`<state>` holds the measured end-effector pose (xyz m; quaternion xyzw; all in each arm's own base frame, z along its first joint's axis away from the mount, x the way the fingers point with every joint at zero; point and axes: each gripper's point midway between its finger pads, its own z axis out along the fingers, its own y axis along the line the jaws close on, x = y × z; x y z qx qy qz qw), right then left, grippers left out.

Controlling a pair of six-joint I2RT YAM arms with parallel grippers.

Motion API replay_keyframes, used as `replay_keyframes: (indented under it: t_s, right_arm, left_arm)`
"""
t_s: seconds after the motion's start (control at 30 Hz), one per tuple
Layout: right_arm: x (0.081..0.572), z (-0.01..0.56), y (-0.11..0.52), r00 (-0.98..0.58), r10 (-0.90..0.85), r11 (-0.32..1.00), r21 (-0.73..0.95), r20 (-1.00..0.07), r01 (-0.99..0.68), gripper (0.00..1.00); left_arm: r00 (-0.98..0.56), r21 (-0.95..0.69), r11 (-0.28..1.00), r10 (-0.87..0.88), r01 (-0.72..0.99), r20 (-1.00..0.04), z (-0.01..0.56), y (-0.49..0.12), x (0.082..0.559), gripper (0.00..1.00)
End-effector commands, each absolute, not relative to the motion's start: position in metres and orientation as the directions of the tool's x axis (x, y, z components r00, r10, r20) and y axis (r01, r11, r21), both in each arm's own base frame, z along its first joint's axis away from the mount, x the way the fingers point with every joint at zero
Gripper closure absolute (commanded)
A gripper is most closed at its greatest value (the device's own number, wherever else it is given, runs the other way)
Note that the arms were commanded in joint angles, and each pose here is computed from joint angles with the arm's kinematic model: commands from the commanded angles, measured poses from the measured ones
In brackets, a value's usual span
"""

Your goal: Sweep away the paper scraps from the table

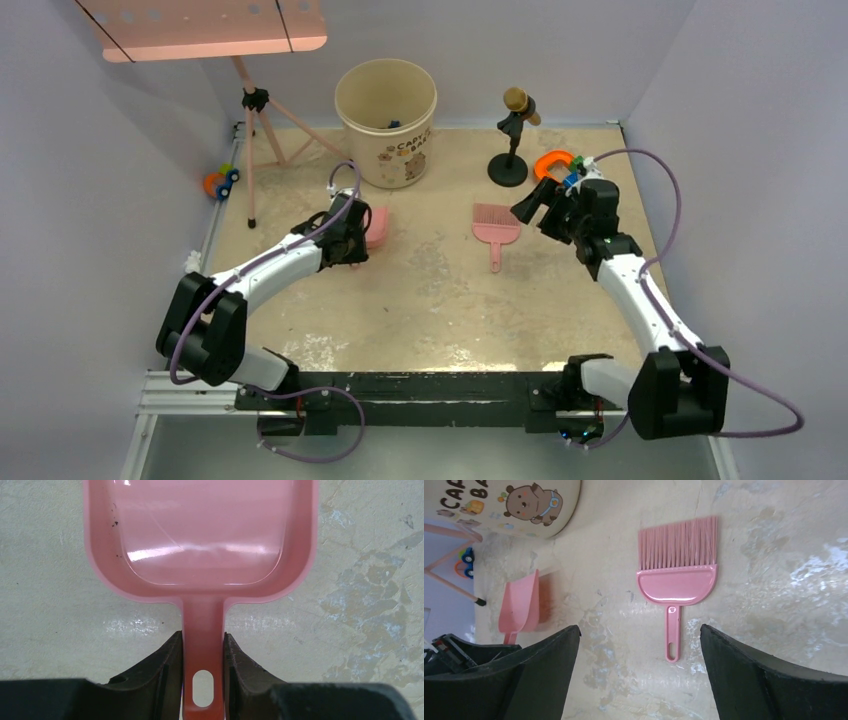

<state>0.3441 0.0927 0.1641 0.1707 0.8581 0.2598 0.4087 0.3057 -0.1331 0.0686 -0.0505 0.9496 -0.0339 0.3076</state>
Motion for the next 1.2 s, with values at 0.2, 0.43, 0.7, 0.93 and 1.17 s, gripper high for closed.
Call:
replay_keyframes:
  t_s: [0.2, 0.43, 0.7, 0.93, 1.17]
  right_arm:
    - [0.322, 0.21, 0.066, -0.472, 0.402, 0.894, 0.448, -0.785, 0.015, 0.02]
    - [0.314, 0.215, 0.072, -0.467, 0.367, 0.898, 0.438, -0.804, -0.049, 0.01]
    - [0.293, 0.294, 0.099, -0.31, 0.363, 0.835, 0.454, -0.879, -0.31, 0.01]
    - [0.264, 0.36, 0.084, -0.135, 0.424, 0.842, 0.445, -0.896, -0.306, 0.01]
    - [0.216, 0.402, 0.055, 0.116, 0.456, 0.87, 0.416, -0.882, -0.264, 0.01]
  left_arm:
    - [-0.771, -0.148, 0.988, -0.123, -0.038, -0.624, 0.086, -0.155, 0.34, 0.98]
    - [-0.747, -0.155, 0.988, -0.118, -0.02, -0.655, 0.108, -0.153, 0.34, 0.29]
    - [-0.693, -0.215, 0.976, -0.146, 0.013, -0.706, 0.157, -0.141, 0.307, 0.01]
    - [-0.507, -0.313, 0.95, -0.257, 0.026, -0.823, 0.236, -0.118, 0.278, 0.01]
    - [-0.25, -0.403, 0.915, -0.387, 0.016, -0.888, 0.273, -0.08, 0.245, 0.0]
